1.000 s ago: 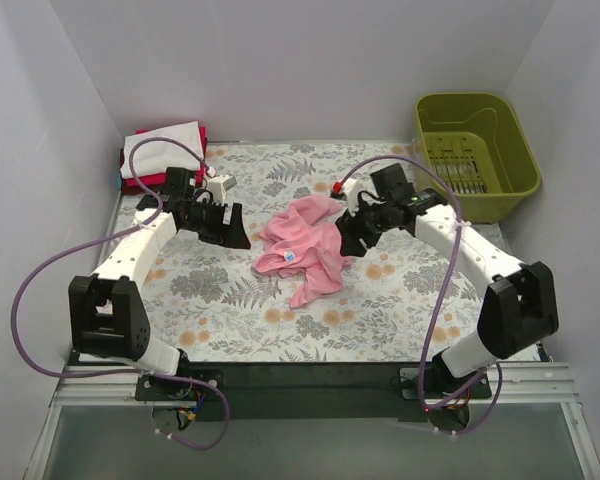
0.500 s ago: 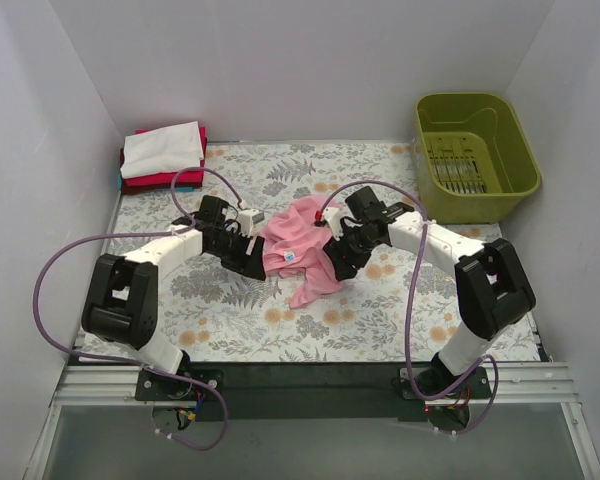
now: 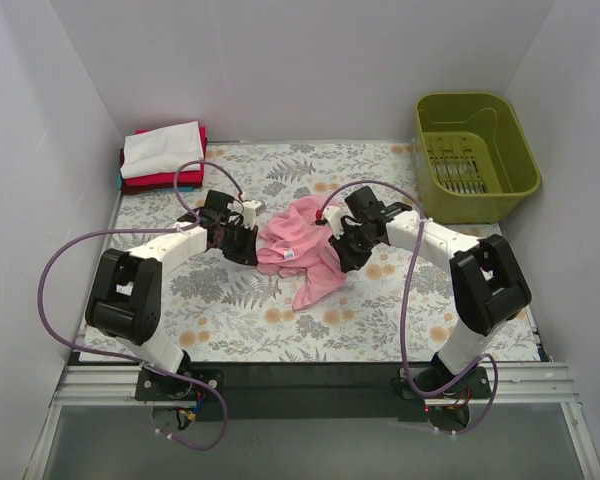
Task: Fold and stack the t-shirts
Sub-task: Flatten the tshirt out
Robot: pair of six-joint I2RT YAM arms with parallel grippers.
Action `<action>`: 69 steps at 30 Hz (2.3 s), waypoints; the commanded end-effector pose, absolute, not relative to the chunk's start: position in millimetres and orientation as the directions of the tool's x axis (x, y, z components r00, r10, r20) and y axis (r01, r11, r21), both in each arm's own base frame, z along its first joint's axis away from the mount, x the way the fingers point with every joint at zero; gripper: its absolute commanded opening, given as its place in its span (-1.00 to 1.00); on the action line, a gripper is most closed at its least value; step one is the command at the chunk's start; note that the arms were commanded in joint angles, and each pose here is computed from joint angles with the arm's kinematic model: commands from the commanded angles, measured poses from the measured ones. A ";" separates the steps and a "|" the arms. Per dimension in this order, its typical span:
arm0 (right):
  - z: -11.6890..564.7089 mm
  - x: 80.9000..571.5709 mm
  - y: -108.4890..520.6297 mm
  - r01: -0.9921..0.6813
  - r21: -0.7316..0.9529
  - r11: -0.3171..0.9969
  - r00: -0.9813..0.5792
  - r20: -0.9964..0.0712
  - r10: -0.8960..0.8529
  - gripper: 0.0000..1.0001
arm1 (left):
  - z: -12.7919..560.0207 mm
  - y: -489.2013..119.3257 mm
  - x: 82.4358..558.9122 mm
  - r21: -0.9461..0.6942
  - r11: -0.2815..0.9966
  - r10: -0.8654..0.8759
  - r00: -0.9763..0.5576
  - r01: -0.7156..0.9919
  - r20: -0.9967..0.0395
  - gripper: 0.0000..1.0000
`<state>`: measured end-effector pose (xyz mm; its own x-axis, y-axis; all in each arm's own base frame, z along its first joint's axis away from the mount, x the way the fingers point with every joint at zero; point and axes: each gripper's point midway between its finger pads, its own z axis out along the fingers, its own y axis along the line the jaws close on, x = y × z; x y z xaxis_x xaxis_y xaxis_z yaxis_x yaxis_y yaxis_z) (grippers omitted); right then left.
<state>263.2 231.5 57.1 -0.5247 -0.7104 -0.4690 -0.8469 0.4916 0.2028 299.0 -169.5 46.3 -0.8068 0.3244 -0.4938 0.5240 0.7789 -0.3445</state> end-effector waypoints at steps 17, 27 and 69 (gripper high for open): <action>368.5 371.0 147.8 -0.570 -0.446 0.690 -0.065 -0.813 -0.579 -0.97 | 329.1 -162.5 361.3 -0.051 0.719 0.251 -0.327 0.693 -0.911 -1.00; 550.1 307.4 74.4 -0.116 -0.556 0.823 0.262 -0.817 -0.514 -0.97 | 440.2 -203.2 252.4 -0.219 0.410 0.044 -0.259 0.885 -0.965 -1.00; 161.3 348.4 161.3 -0.802 -0.123 0.584 -0.422 -0.576 -0.700 0.32 | 158.9 -36.9 337.1 -0.431 0.822 0.103 -0.842 0.372 -0.530 0.53</action>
<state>347.8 196.8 205.6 -0.1810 -0.7592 -0.6253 -0.8216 0.4661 -0.3282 321.7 -23.0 146.8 -0.8955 -0.0670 -0.4401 0.1708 0.8612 -0.4786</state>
